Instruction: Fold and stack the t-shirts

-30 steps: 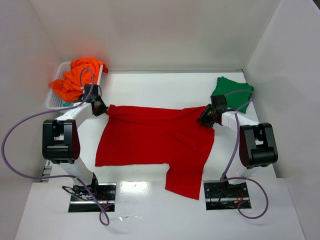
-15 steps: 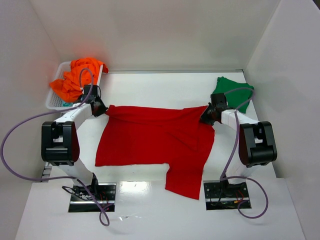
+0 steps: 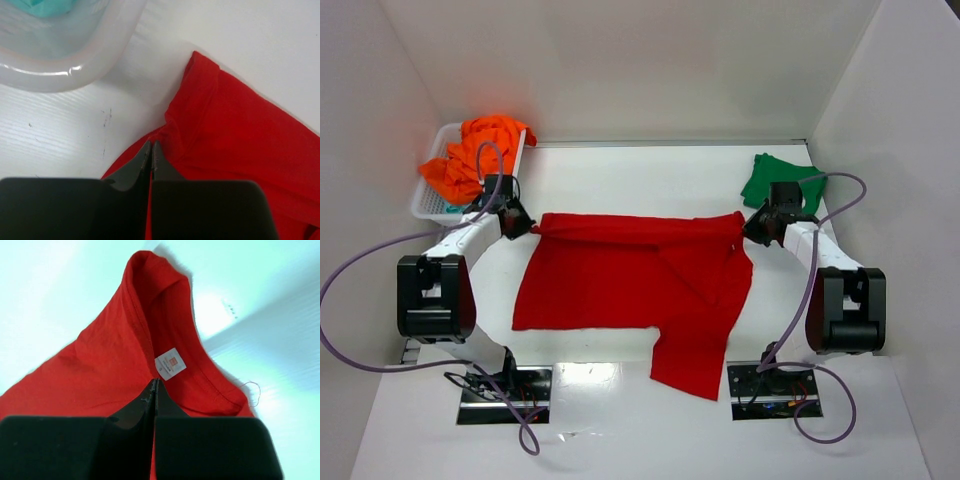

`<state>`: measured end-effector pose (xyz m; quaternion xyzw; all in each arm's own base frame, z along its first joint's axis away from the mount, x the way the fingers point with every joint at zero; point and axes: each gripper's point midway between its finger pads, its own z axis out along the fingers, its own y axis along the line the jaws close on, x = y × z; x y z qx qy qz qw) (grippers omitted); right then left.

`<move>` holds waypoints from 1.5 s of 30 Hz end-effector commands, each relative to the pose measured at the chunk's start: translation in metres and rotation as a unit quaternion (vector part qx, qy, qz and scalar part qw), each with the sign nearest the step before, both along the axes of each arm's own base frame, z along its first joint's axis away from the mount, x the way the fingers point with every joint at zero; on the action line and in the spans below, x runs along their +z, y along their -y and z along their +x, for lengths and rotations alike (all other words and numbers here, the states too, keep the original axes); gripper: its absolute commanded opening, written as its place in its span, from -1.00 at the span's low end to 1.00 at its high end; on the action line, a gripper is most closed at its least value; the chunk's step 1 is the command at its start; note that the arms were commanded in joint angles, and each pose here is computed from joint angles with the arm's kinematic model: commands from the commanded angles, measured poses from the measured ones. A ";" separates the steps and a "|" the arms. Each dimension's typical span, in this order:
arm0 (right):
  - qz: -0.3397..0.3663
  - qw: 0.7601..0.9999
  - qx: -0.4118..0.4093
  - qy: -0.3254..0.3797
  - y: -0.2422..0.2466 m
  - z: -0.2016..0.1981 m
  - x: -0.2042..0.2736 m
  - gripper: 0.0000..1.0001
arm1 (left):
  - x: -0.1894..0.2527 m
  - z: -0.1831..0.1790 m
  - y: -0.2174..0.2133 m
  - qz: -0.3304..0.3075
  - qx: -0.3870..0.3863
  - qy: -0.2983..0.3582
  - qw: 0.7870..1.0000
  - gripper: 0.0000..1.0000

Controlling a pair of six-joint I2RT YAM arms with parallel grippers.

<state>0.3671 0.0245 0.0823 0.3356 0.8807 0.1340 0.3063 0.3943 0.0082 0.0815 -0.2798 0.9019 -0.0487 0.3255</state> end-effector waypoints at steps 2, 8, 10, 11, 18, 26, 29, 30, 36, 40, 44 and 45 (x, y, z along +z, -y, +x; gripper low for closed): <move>-0.026 1.000 -0.009 0.010 0.019 -0.001 0.012 -1.00 | 0.004 -0.011 0.001 -0.014 0.012 0.002 1.000 -1.00; -0.017 1.000 -0.002 -0.010 0.015 -0.005 -0.001 -1.00 | -0.010 -0.033 0.012 -0.045 0.012 -0.022 0.999 -1.00; -0.017 1.000 -0.002 -0.010 0.015 -0.005 -0.002 -1.00 | -0.010 -0.036 0.012 -0.045 0.012 -0.023 0.999 -1.00; -0.017 1.000 -0.002 -0.010 0.015 -0.005 -0.002 -1.00 | -0.015 -0.041 0.012 -0.048 0.016 -0.032 0.998 -1.00; -0.023 1.000 -0.001 -0.020 0.017 -0.006 -0.010 -1.00 | -0.014 -0.047 0.010 -0.044 0.026 -0.038 0.998 -0.59; -0.013 1.000 0.007 -0.009 0.012 -0.003 -0.007 -1.00 | 0.024 -0.008 0.007 -0.025 0.000 0.028 0.999 0.17; -0.009 1.000 0.011 -0.009 0.010 -0.001 -0.009 -1.00 | 0.049 0.013 0.018 -0.034 -0.051 0.078 0.995 0.17; -0.009 1.000 0.011 -0.009 0.010 -0.001 -0.009 -1.00 | 0.048 0.016 0.021 -0.036 -0.063 0.081 0.994 0.17; -0.005 1.000 0.013 -0.009 0.009 -0.001 -0.009 -1.00 | 0.041 0.048 0.043 0.006 -0.122 0.055 0.991 0.20; -0.005 1.000 0.013 -0.013 0.009 -0.002 -0.012 -1.00 | 0.030 0.052 0.054 0.059 -0.128 0.035 0.989 0.22; -0.008 1.000 0.017 -0.014 0.009 0.000 -0.015 -1.00 | 0.018 0.050 0.057 0.113 -0.125 0.009 0.986 0.22; -0.008 1.000 0.017 -0.014 0.009 0.000 -0.015 -1.00 | 0.013 0.047 0.058 0.123 -0.124 0.000 0.985 0.22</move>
